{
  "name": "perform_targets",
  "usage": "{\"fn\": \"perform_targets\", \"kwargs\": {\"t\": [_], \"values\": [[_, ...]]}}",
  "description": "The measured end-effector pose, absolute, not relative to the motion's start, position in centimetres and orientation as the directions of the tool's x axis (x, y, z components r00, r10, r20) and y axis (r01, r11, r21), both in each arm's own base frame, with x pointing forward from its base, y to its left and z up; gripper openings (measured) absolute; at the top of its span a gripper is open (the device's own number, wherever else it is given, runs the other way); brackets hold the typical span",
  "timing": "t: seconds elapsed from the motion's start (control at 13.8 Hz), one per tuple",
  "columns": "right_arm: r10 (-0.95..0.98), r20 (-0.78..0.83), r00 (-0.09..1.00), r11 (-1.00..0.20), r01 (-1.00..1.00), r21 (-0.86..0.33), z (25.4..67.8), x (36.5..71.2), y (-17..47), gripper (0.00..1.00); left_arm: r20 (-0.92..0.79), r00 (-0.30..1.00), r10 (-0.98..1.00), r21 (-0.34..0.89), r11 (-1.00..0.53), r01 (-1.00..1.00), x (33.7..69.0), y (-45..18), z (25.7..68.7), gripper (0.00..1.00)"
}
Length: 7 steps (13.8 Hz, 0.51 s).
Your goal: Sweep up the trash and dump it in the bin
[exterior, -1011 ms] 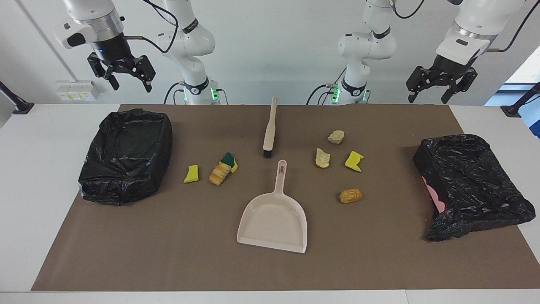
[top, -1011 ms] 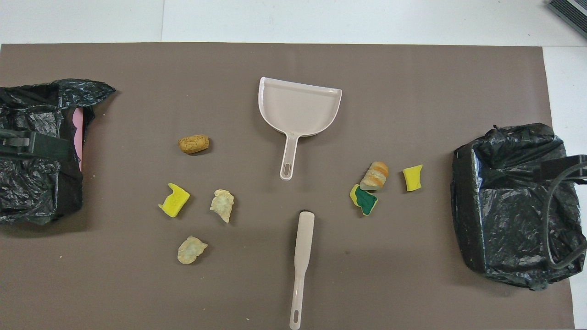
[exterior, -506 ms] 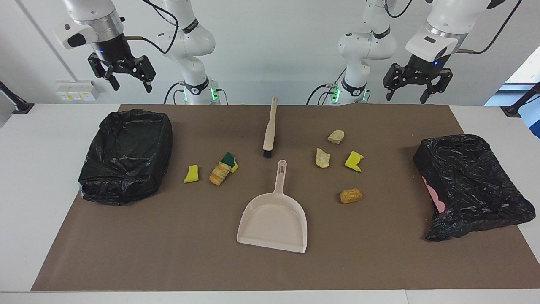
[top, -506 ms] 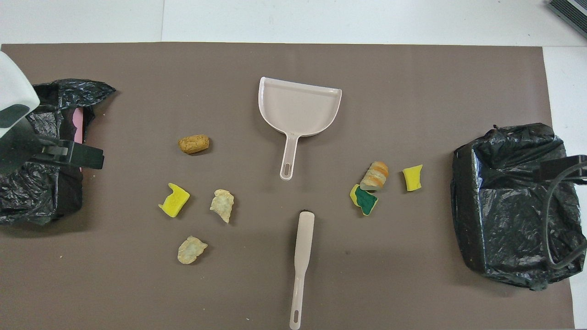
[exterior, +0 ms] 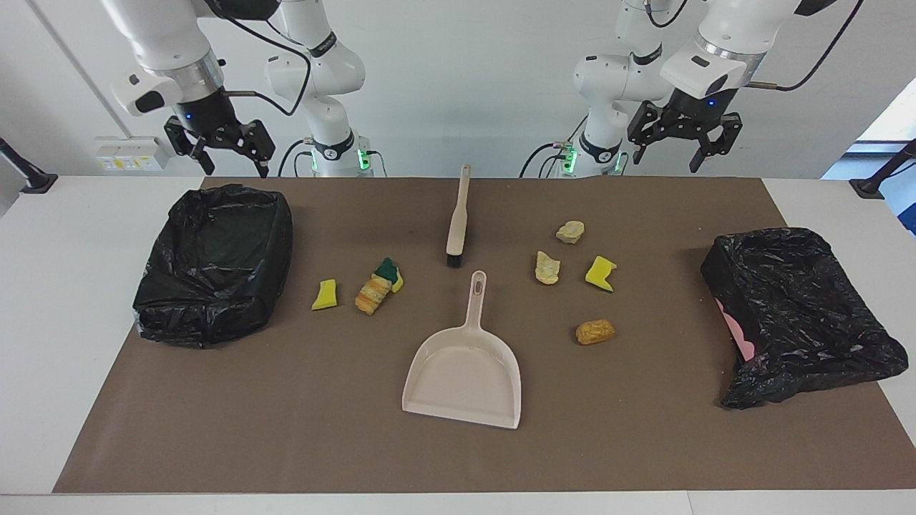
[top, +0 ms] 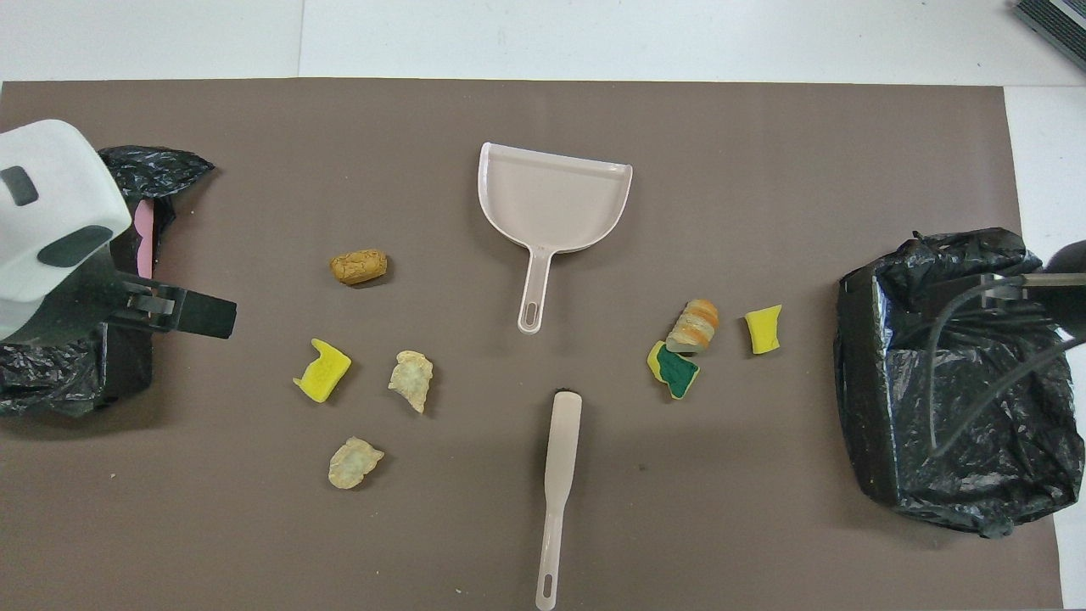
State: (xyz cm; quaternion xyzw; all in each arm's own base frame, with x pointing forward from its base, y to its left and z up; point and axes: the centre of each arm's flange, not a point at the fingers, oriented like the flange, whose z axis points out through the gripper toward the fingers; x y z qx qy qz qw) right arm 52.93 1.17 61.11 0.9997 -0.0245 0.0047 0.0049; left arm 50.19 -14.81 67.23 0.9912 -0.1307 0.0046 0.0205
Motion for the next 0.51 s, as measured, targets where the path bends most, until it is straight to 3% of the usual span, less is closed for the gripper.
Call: {"fn": "perform_targets", "kwargs": {"t": [0.51], "values": [[0.04,-0.037,0.999,-0.999,0.04,0.012,50.2,60.1,8.8,1.0,-0.066,0.908,-0.414,0.059,-0.91,-0.411,43.0,-25.5,61.5,1.0]]}}
